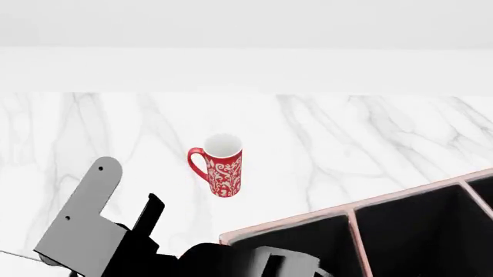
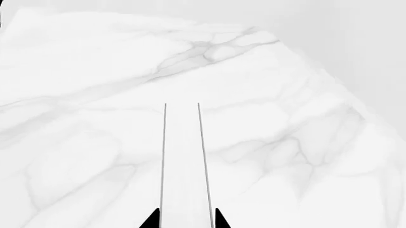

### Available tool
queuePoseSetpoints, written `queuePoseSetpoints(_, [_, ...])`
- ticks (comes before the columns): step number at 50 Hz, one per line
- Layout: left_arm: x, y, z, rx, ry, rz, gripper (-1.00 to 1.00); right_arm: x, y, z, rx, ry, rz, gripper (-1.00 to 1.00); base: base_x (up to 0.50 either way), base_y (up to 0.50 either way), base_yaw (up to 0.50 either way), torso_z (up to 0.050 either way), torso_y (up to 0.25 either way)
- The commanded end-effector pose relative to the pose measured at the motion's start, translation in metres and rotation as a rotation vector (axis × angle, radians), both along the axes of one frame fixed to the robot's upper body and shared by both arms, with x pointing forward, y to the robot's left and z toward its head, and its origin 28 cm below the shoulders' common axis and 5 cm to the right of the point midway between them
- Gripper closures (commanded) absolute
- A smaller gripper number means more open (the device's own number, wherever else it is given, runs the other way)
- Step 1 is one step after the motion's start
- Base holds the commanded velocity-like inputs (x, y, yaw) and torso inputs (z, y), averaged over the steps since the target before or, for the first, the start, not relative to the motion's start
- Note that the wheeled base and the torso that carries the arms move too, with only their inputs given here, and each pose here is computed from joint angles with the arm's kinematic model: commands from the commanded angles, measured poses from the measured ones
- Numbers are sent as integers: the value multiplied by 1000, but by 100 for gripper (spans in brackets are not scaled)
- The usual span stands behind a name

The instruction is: Pick up the book and place it in the right compartment of the caddy.

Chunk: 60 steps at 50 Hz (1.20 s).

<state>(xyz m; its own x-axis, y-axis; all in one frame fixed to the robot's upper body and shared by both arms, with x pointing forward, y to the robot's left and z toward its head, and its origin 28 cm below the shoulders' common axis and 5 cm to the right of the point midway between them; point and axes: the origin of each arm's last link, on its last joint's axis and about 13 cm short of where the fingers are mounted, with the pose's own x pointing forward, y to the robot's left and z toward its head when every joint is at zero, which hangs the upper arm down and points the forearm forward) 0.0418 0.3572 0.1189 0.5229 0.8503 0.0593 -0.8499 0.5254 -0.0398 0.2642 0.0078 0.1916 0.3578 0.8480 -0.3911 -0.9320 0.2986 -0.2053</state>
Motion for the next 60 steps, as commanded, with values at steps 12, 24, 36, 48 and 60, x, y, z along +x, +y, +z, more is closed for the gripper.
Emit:
queuePoseSetpoints(12, [-1,2,-2,-9,-2,3,-100,4,-16,98,42,-135,-401,100,0,0,0,0,1])
queuePoseSetpoints(24, [-2,2,-3,-12,-2,5,-100,2,-32,145,127,-139,-577,100,0,0,0,0,2])
queuePoseSetpoints(36, [-3,3,-6,-17,4,10,-100,3,-76,181,370,-147,-894,100,0,0,0,0,1])
queuePoseSetpoints(48, [-4,4,-5,-16,4,12,-100,18,-115,161,410,-211,-1066,100,0,0,0,0,1])
queuePoseSetpoints(60, [-2,4,-6,-20,6,5,-100,15,-153,148,389,-267,-1224,100,0,0,0,0,2])
